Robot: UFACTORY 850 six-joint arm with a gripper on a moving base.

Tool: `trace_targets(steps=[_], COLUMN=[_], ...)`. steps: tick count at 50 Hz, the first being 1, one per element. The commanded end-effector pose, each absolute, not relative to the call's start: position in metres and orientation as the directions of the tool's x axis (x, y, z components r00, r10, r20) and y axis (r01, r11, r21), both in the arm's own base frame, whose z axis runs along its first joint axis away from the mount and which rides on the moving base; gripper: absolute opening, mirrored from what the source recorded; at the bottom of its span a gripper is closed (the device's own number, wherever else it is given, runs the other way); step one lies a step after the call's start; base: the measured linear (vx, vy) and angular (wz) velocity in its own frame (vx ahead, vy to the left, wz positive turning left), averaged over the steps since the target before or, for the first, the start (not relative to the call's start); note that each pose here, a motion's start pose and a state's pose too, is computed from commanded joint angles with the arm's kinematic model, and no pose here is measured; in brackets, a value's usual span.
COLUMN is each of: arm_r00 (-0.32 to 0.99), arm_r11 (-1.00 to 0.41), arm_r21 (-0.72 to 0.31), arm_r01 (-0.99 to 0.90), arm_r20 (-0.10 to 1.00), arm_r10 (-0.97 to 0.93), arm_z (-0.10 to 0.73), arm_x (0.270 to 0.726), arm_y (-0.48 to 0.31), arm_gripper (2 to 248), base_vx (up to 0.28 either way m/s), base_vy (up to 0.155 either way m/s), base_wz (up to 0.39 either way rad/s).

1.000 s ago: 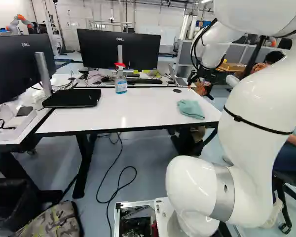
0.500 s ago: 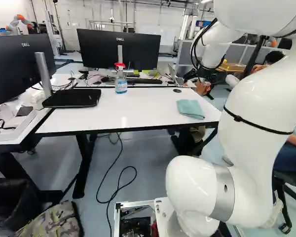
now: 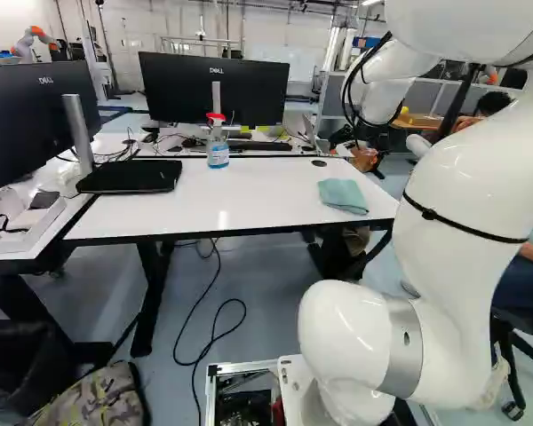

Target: Clean the table with the green towel

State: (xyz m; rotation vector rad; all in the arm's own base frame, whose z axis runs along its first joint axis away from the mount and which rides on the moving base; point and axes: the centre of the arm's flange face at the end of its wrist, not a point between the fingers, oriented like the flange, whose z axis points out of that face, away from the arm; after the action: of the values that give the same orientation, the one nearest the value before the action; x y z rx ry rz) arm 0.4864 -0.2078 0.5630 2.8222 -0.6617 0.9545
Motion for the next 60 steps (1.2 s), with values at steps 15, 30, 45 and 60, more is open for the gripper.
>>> trace_targets(steps=[15, 30, 45, 60], arm_r00=[0.703, 0.69, 0.669, 0.639], arm_r11=[-0.91, -0.921, -0.935, -0.951], arm_r21=[-0.049, -0.044, -0.038, -0.031], arm_r01=[-0.411, -0.386, -0.352, -0.308], arm_r20=[0.618, 0.649, 0.688, 0.734], arm_r10=[-0.351, -0.32, -0.28, -0.231], arm_z=[0.553, 0.539, 0.52, 0.497], arm_x=[0.483, 0.476, 0.465, 0.448], arm_y=[-0.196, -0.179, -0.157, -0.13], arm_gripper=[247, 247, 247, 247], base_vx=[0.0, 0.0, 0.0, 0.0], base_vy=[0.0, 0.0, 0.0, 0.0], base_wz=[0.0, 0.0, 0.0, 0.0])
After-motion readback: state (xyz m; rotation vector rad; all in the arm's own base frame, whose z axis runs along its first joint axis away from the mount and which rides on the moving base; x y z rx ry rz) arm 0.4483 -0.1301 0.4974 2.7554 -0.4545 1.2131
